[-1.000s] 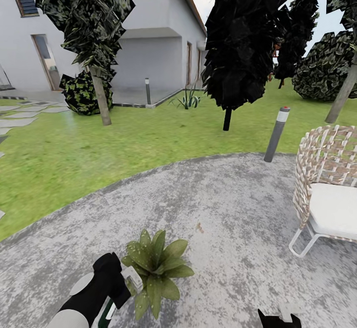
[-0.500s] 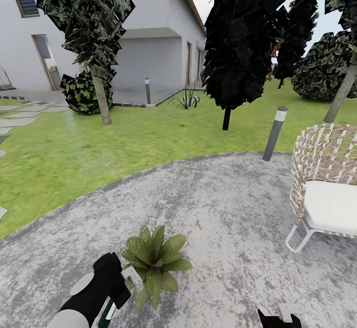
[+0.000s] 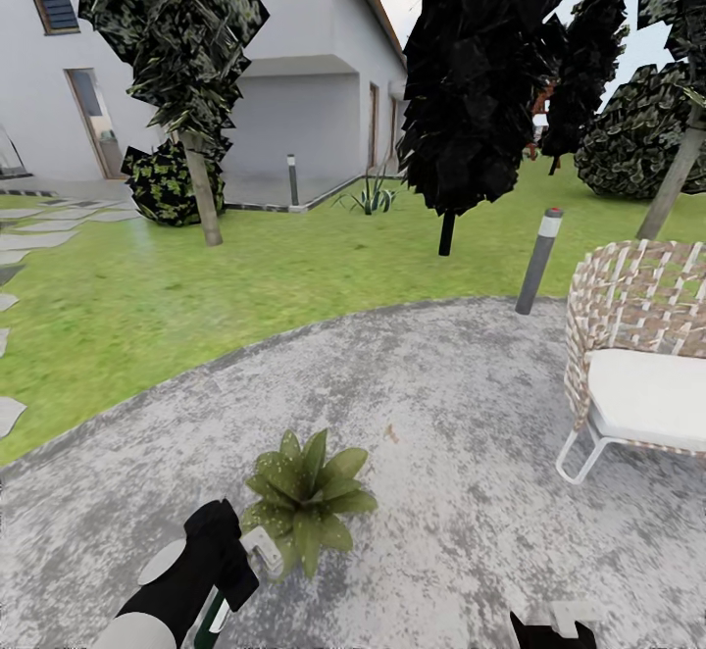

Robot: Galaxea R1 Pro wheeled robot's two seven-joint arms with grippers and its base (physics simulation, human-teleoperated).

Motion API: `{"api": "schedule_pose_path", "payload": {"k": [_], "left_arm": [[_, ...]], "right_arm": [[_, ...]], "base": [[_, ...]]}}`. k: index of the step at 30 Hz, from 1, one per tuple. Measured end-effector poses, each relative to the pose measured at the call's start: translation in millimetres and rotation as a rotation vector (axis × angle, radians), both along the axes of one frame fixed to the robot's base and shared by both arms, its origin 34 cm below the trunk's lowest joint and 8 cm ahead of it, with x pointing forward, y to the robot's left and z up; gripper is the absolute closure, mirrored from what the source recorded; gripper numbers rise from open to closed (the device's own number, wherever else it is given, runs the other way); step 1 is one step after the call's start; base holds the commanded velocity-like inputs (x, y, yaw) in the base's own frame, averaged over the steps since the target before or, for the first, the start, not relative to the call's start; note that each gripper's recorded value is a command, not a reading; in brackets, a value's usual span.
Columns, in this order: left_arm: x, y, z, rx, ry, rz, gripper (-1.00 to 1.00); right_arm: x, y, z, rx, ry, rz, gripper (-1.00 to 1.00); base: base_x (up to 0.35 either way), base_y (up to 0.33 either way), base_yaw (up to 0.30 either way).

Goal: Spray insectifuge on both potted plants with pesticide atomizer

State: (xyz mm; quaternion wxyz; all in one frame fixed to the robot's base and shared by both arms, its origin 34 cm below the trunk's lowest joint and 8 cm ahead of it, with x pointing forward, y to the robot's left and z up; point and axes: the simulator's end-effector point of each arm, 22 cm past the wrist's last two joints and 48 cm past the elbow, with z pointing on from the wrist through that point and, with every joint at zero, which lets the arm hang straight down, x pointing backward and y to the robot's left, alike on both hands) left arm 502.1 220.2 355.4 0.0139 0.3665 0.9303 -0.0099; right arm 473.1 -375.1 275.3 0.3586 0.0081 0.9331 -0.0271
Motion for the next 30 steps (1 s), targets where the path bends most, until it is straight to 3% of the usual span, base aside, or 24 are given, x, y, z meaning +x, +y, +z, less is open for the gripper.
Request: {"api": "schedule_pose_path", "payload": {"k": [7,10,17,19,22,25,30], "left_arm": [[0,-4,0,-0.007,0.000,-0.003,1.00],[1,-23,2,-0.045,-0.003,-0.008,1.00],[43,-39,31,-0.061,-0.067,-0.045,1.00],[43,-41,32,-0.051,-0.061,-0.079,1.00],[32,-43,31,-0.080,-0.014,-0.098,1.00],[21,-33,26,-0.077,0.017,-0.100,1.00],[15,1,18,-0.045,0.028,-0.113,1.00]], "right_arm": [[0,0,0,0.000,-0.001,0.000,-1.00],[0,0,0,0.000,0.000,0.000,-1.00],[0,1,0,0.001,0.000,0.000,-1.00],[0,1,0,0.001,0.001,0.000,-1.00],[0,1,0,0.001,0.001,0.000,-1.00],[0,1,0,0.002,0.001,0.000,-1.00],[0,1,0,0.002,0.001,0.000,-1.00]], "base": [[-0.007,0.000,0.000],[0.000,0.000,0.000],[0.000,0.000,0.000],[0.000,0.000,0.000],[0.000,0.000,0.000],[0.000,0.000,0.000],[0.000,0.000,0.000]]}}
